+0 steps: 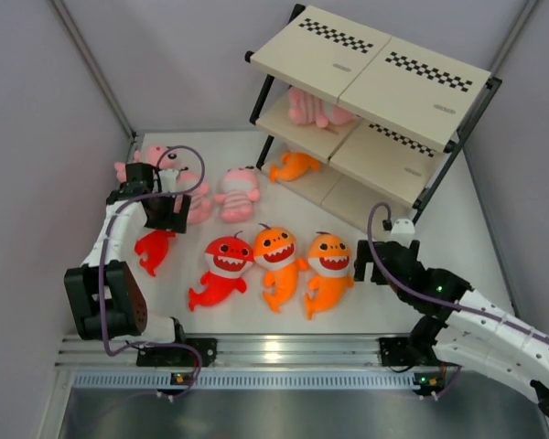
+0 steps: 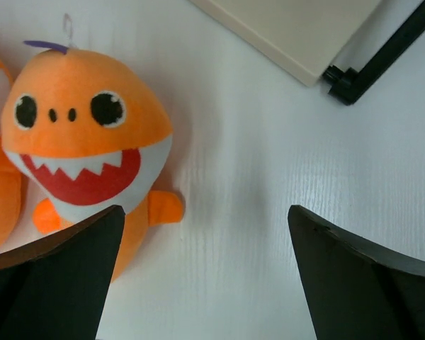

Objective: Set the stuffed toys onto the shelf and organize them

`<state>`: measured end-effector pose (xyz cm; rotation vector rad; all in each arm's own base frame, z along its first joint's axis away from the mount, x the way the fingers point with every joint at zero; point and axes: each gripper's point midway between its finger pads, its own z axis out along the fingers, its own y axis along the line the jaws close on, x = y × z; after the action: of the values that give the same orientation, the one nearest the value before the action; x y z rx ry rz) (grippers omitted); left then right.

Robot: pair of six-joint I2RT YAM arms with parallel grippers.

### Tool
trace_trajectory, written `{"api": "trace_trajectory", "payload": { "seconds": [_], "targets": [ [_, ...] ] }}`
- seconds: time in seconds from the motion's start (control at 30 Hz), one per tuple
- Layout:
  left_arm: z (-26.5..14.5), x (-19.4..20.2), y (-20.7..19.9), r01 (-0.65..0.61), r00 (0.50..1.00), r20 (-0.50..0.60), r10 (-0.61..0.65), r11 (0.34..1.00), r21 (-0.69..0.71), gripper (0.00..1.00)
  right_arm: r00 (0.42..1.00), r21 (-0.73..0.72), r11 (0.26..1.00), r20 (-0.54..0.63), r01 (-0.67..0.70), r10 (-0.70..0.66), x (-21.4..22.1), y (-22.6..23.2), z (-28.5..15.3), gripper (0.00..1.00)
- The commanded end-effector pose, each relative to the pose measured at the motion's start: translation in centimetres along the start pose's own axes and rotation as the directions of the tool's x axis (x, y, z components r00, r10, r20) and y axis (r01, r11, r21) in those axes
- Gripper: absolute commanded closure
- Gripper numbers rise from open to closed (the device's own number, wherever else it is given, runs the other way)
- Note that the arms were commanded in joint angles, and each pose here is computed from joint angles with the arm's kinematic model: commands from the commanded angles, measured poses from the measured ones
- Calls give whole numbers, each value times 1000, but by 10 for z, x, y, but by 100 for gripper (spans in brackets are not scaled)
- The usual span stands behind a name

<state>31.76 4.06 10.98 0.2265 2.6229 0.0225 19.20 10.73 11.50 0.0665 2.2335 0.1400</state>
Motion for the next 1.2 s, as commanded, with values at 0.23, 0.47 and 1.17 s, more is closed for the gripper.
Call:
{"api": "trace_trajectory", "payload": {
  "seconds": [0.23,0.47,1.17],
  "targets": [
    [-10,-24,-11,-59,993,105,55,998,38,2,967,-356,906,196,227,-165,-76,71,-46,1],
    [-9,-26,-10,-68,993,94,67,998,15,2,890,-472,763,337,442,-306,-138,131,-77,7],
    [-3,-21,-8,-78,995,69,77,997,1,2,668,301,814,466,497,-580,-374,215,64,41]
  ]
}}
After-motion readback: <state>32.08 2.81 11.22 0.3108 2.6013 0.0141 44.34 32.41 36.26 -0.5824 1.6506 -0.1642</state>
